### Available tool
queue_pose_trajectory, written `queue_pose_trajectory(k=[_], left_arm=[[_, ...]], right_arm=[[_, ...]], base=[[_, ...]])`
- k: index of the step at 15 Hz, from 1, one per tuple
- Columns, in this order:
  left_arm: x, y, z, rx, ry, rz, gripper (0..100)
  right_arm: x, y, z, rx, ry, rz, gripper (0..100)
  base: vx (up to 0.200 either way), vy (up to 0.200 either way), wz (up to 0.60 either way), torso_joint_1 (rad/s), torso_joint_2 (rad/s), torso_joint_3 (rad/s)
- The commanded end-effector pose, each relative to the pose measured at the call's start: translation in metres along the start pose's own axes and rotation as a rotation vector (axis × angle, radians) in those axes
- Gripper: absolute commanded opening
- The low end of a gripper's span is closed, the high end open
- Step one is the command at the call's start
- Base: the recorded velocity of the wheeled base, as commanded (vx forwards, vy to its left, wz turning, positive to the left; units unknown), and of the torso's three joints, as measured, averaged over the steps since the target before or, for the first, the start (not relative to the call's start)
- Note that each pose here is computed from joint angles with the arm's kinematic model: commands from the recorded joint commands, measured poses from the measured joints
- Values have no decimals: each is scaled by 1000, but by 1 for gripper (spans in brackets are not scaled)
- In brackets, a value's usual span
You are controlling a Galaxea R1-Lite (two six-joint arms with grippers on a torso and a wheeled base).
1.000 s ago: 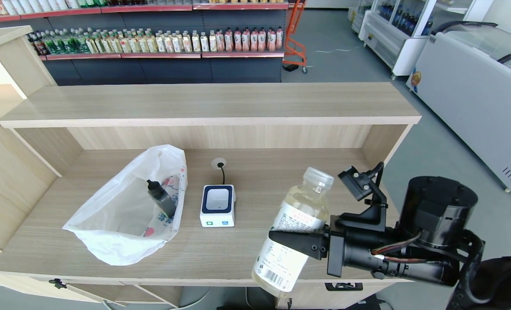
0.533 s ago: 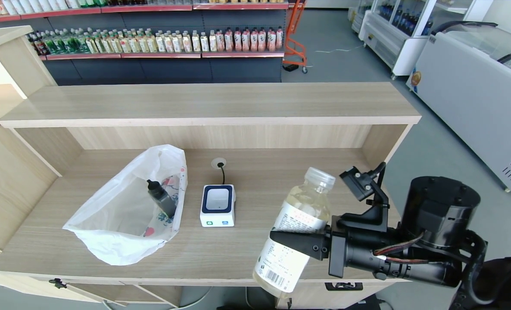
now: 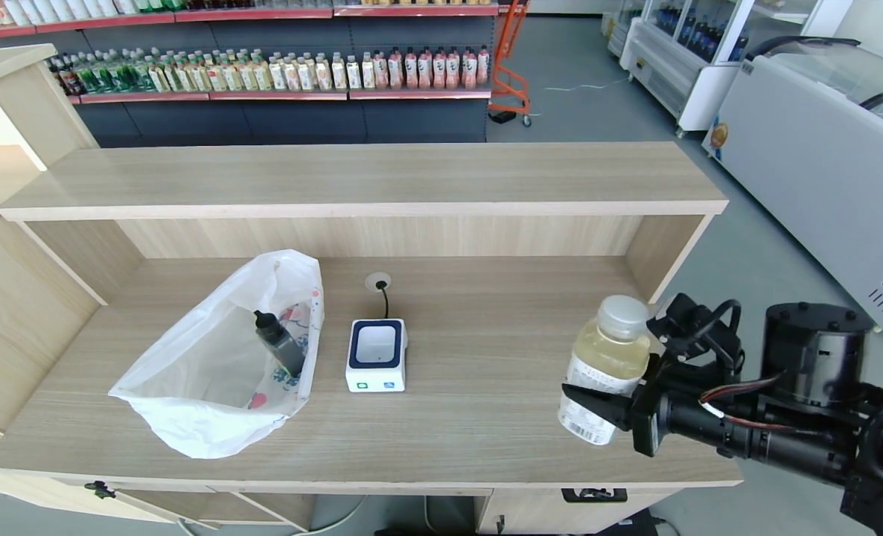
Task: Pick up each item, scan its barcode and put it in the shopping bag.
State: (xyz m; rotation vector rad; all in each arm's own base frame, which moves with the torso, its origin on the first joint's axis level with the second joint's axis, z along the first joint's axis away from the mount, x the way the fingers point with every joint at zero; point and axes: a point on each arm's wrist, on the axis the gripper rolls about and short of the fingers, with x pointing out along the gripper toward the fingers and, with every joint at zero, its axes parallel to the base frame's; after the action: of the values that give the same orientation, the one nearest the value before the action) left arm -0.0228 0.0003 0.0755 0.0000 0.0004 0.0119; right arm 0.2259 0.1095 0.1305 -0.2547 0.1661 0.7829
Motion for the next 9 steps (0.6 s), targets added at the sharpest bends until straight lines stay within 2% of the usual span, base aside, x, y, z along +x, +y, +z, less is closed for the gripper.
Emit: queue_pose_trajectory(k=[1,3,4,7,9], left_arm=[[0,0,0,0,0,0,100],[0,0,0,0,0,0,100],[0,0,0,0,0,0,100],[0,0,0,0,0,0,100],[0,0,0,0,0,0,100]], right_arm=[[-34,-20,2,-216,35,-158,0],[-40,-21,7,-393,26,-183,0],[-44,-28,12,-508,27,-222,0],[-45,-30,13,-734,43,-235,0],[-48,-29,13,-854,23,-263,0]], base=[[0,0,0,0,0,0],[0,0,0,0,0,0],[0,0,0,0,0,0],[0,0,0,0,0,0],[0,0,0,0,0,0]])
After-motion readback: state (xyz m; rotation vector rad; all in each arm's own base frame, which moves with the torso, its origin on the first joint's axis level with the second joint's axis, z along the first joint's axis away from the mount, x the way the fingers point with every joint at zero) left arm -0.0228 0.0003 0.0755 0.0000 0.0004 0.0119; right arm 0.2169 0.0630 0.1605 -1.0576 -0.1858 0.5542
